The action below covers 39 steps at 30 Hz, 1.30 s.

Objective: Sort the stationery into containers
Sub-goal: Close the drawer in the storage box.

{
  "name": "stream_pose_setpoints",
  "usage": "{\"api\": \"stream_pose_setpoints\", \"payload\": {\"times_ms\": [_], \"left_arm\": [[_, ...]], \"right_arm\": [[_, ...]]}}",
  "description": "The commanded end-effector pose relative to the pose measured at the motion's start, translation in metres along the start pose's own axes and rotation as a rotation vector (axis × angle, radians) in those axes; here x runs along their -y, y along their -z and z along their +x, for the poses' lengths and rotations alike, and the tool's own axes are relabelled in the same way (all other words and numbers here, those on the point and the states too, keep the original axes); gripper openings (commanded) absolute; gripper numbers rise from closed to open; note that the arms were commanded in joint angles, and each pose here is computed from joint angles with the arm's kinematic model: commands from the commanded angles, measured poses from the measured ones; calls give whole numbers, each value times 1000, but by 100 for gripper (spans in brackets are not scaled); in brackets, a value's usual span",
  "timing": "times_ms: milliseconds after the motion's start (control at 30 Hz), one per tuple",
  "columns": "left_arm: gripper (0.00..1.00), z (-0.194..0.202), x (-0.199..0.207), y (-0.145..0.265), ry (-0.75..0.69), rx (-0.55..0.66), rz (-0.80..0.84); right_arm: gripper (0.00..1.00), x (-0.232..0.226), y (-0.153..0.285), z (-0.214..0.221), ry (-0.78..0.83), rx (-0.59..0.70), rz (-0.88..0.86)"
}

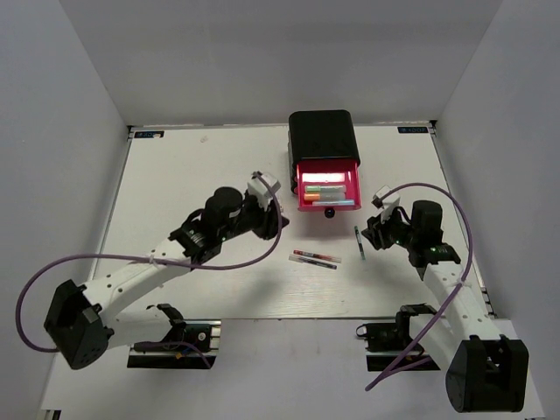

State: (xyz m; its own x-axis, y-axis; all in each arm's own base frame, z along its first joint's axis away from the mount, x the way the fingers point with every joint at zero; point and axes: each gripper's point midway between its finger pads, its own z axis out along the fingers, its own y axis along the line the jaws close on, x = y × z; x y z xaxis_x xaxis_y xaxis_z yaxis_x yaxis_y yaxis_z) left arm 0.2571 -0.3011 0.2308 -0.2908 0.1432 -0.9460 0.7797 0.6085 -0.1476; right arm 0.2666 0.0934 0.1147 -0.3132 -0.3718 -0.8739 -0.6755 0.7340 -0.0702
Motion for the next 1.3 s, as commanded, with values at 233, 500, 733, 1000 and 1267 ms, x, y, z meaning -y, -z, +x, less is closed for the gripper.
{"api": "stream_pose_setpoints", "payload": {"times_ms": [233, 500, 733, 1000, 1267], "left_arm": [[59, 64, -28, 45, 88, -56, -178], [0, 73, -41, 51, 32, -104, -239], [0, 71, -39, 52, 32, -96, -228], [7, 70, -42, 52, 31, -93, -248], [63, 69, -31, 53, 31, -66, -185]], "right_arm": [[50, -5, -1, -2, 5, -4, -46], [48, -15, -4, -3, 40, 24, -99], [35, -27, -12, -11, 142, 74, -178], [29, -23, -30, -25, 226, 93, -190], [27, 7, -54, -62, 296, 159, -65]]}}
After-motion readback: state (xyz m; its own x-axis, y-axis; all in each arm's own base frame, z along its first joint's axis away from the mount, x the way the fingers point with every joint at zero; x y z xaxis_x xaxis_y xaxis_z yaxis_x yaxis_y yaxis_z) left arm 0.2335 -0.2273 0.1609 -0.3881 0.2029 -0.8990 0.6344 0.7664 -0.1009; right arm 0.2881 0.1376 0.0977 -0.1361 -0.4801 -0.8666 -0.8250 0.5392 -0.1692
